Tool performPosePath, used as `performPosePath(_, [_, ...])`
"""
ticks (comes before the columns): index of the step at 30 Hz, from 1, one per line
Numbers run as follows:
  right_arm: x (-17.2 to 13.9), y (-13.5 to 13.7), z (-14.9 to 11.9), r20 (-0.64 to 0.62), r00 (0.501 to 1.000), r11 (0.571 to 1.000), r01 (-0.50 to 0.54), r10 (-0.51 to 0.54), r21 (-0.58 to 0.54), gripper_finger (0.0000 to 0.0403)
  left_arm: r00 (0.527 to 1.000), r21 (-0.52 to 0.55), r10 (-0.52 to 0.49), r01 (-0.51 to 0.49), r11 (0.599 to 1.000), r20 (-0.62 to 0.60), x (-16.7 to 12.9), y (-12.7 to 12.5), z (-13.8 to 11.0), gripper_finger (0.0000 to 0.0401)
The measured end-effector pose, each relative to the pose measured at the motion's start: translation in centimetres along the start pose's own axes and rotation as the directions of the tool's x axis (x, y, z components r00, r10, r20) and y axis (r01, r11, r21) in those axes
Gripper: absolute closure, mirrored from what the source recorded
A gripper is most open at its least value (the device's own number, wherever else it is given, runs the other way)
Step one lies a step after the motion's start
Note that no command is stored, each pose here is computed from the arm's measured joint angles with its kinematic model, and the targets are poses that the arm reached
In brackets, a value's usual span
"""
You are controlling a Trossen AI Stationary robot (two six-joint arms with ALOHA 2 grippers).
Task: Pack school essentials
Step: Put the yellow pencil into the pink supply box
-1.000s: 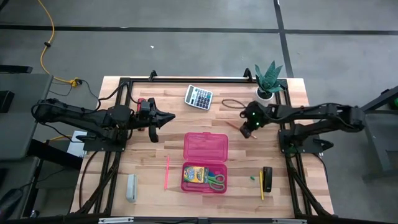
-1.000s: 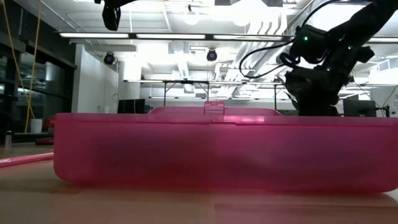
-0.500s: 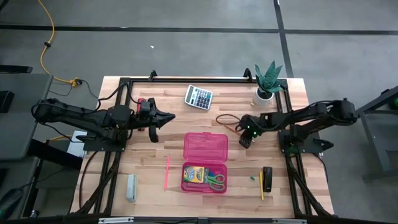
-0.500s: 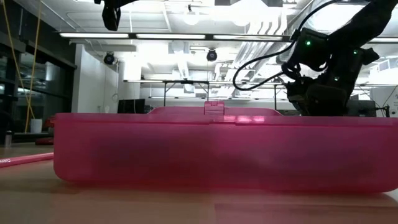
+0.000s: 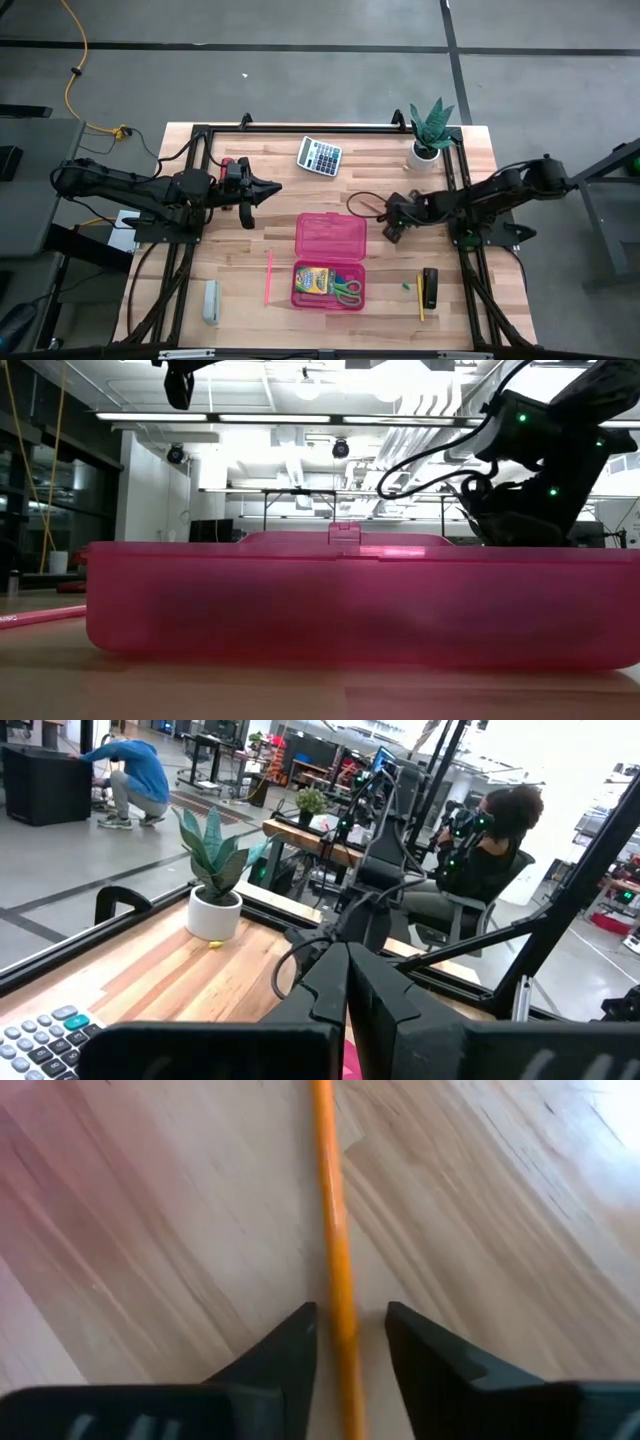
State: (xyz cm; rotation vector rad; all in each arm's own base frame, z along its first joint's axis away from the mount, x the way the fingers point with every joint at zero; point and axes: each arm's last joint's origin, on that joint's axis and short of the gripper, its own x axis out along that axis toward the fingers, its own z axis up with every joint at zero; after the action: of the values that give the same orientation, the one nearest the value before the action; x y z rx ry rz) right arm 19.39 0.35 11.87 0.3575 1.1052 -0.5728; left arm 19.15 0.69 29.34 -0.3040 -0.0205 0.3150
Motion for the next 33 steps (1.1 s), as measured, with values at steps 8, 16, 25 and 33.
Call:
performPosePath(8, [-0.2, 0.2, -0.8, -0.041, 0.999, 0.995, 0.013, -0.017, -0.099, 0.0377, 1.000, 0.000, 0.000, 0.000, 1.000, 0.000, 0.0, 0.0, 0.0, 0.0401])
performPosePath(16, [-0.2, 0.2, -0.8, -0.044, 0.999, 0.997, 0.000, -0.004, -0.078, 0.0396, 1.000, 0.001, 0.000, 0.000, 1.000, 0.000, 0.0, 0.0, 0.0, 0.0401])
performPosePath(25, [-4.6, 0.1, 1.9, 0.042, 0.996, 0.997, -0.080, 0.081, -0.015, 0.0401, 1.000, 0.000, 0.001, -0.001, 1.000, 0.000, 0.0, 0.0, 0.0, 0.0401])
performPosePath(33, [-10.2, 0.4, 6.1, 0.423, 0.862, 0.957, -0.288, 0.279, -0.044, 0.0402, 1.000, 0.010, 0.001, -0.001, 1.000, -0.002, 0.0, 0.0, 0.0, 0.0401])
